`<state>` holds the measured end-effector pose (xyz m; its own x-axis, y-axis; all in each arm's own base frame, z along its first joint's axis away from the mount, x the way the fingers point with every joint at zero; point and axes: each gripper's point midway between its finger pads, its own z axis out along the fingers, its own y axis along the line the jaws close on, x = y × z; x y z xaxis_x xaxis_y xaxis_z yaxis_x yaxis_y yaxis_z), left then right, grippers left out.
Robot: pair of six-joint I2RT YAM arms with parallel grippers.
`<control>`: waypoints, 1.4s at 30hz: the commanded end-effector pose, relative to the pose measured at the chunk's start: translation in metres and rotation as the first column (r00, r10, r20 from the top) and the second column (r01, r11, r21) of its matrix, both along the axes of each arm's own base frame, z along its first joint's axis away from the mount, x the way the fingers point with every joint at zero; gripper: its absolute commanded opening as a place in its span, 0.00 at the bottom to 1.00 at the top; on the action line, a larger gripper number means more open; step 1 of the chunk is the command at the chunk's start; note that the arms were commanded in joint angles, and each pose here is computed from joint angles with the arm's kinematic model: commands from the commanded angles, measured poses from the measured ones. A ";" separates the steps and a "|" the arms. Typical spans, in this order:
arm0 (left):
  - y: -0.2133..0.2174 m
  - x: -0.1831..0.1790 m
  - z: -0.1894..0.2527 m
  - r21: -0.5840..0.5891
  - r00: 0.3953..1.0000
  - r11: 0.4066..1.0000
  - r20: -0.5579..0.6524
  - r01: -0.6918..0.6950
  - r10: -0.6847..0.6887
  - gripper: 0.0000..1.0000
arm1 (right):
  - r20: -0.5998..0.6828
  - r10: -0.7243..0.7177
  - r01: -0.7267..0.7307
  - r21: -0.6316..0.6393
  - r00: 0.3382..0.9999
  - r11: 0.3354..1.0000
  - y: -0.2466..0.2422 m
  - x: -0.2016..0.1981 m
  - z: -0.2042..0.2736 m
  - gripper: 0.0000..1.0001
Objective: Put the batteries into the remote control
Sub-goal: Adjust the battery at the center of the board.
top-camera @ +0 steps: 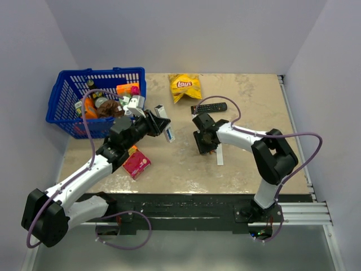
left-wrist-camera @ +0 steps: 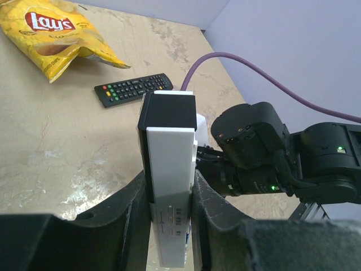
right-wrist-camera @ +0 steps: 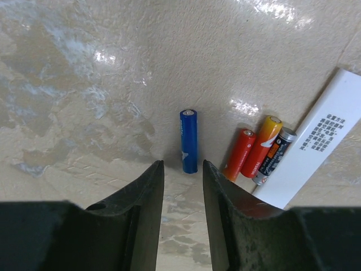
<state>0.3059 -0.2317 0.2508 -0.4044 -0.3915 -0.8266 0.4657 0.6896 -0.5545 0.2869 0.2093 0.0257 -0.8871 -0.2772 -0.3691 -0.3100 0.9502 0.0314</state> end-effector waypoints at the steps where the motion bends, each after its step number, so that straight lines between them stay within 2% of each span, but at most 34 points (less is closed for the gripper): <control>1: -0.002 -0.001 0.024 -0.020 0.997 1.000 0.077 0.019 -0.017 0.00 | 0.018 0.006 -0.006 -0.025 1.000 1.000 0.001 0.006 0.000 0.36; 13: -0.002 0.000 0.022 -0.014 0.997 1.000 0.069 0.016 -0.015 0.00 | 0.009 -0.011 0.011 -0.061 1.000 0.998 -0.007 -0.007 -0.006 0.11; 20: -0.004 0.001 0.020 -0.003 0.998 1.000 0.066 0.021 -0.020 0.00 | -0.042 0.015 -0.019 -0.081 0.999 0.997 -0.015 -0.039 -0.004 0.07; 27: -0.004 0.005 0.021 0.004 0.997 1.000 0.072 0.013 -0.014 0.00 | -0.086 0.068 -0.080 -0.141 0.994 0.987 -0.021 -0.050 -0.015 0.14; 33: 0.000 0.005 0.023 0.017 0.996 1.000 0.085 0.000 -0.002 0.00 | -0.085 0.100 -0.113 -0.172 0.991 0.979 -0.022 -0.048 -0.013 0.28; 38: 0.003 0.003 0.022 0.022 0.996 1.000 0.085 -0.010 0.008 0.00 | -0.064 0.108 -0.121 -0.251 0.992 0.960 -0.032 -0.038 -0.007 0.35; 42: 0.006 0.003 0.023 0.023 0.996 0.999 0.090 -0.023 0.020 0.00 | -0.058 0.111 -0.122 -0.261 0.992 0.958 -0.032 -0.035 -0.003 0.38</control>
<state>0.3070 -0.2296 0.2393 -0.4112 -0.3480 -0.8425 0.4608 0.7181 -0.5216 0.2467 0.1854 0.0159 -0.8676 -0.4324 -0.2456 -0.4113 0.9015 -0.1343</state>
